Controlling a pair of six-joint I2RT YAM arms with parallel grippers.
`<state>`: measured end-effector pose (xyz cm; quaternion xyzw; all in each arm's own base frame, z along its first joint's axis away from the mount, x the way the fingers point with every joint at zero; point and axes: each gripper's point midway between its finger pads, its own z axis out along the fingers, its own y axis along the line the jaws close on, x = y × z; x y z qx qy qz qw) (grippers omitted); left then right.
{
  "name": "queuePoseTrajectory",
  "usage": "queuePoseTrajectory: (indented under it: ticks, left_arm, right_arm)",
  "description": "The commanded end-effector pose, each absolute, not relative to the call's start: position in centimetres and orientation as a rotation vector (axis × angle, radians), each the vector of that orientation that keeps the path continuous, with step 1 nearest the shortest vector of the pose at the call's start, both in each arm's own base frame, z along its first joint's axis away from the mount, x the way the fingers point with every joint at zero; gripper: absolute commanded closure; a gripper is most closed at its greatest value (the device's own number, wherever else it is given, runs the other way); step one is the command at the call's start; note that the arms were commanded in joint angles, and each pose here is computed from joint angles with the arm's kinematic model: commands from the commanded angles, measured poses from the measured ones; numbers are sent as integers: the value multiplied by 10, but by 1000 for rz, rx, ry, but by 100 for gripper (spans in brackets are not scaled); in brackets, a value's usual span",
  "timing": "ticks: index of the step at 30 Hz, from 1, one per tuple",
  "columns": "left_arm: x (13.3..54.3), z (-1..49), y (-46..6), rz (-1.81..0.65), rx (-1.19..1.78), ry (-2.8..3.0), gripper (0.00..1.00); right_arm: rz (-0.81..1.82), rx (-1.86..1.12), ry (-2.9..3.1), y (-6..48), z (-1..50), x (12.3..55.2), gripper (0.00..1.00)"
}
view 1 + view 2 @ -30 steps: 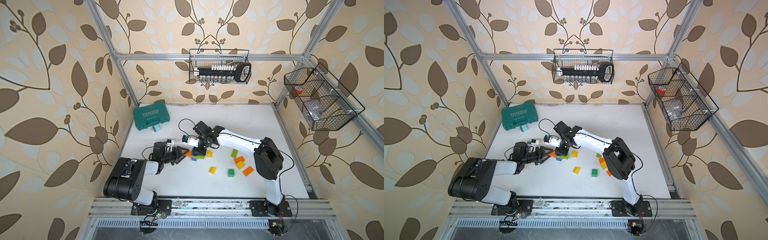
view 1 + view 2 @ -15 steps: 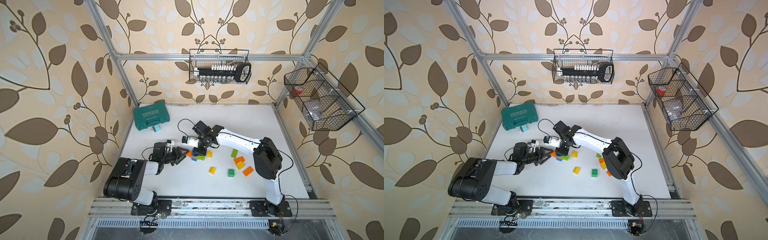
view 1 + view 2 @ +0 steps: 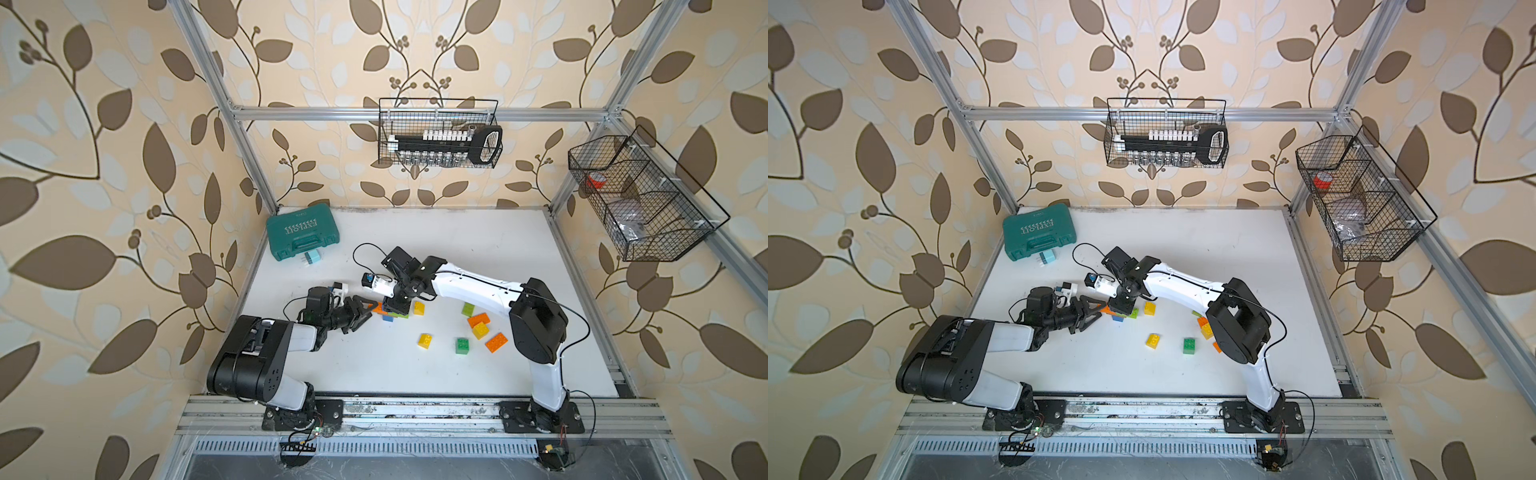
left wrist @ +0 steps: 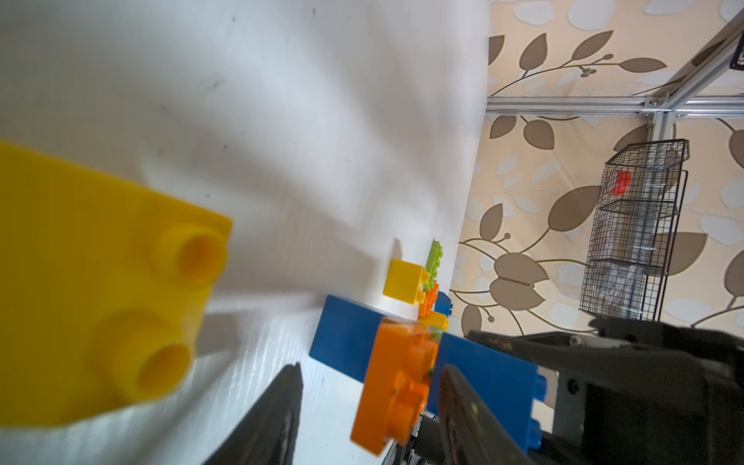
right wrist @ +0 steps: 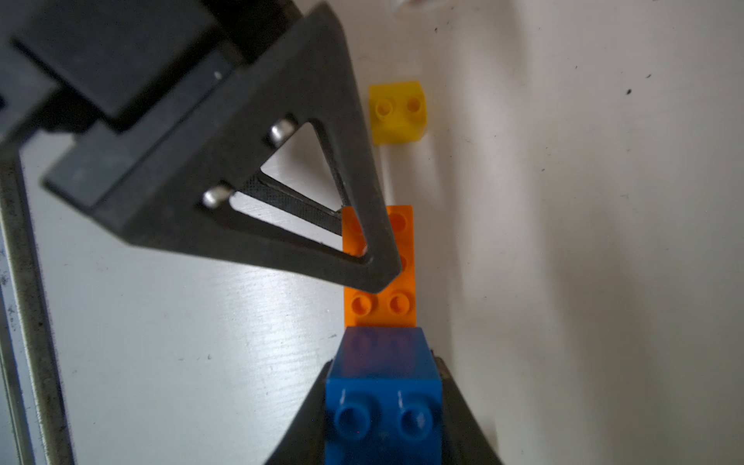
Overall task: Assemble a fork with lego
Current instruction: Assemble the lego brick with the lego brick.
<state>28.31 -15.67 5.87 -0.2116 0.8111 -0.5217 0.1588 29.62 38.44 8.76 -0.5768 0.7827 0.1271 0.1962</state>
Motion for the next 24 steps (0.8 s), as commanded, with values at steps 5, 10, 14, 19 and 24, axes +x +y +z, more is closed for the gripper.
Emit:
queuePoseTrajectory:
  ticks: [5, 10, 14, 19, 24]
  left_arm:
    - [276, 63, -169, -1535, -485, 2332, 47]
    - [273, 54, -174, -1536, -471, 2363, 52]
    - [272, 48, -172, -1520, -495, 2377, 53]
    - [272, 48, -171, -1510, -498, 2377, 53]
    - [272, 49, -171, -1506, -496, 2377, 52]
  right_arm:
    - [407, -1744, 2274, 365, 54, 271, 77]
    - [449, -1724, 2284, 366, 55, 273, 77]
    - [438, -1779, 2328, 362, 46, 268, 77]
    - [344, -1818, 2449, 341, 19, 266, 78]
    - [336, -1810, 2548, 332, 3, 266, 78]
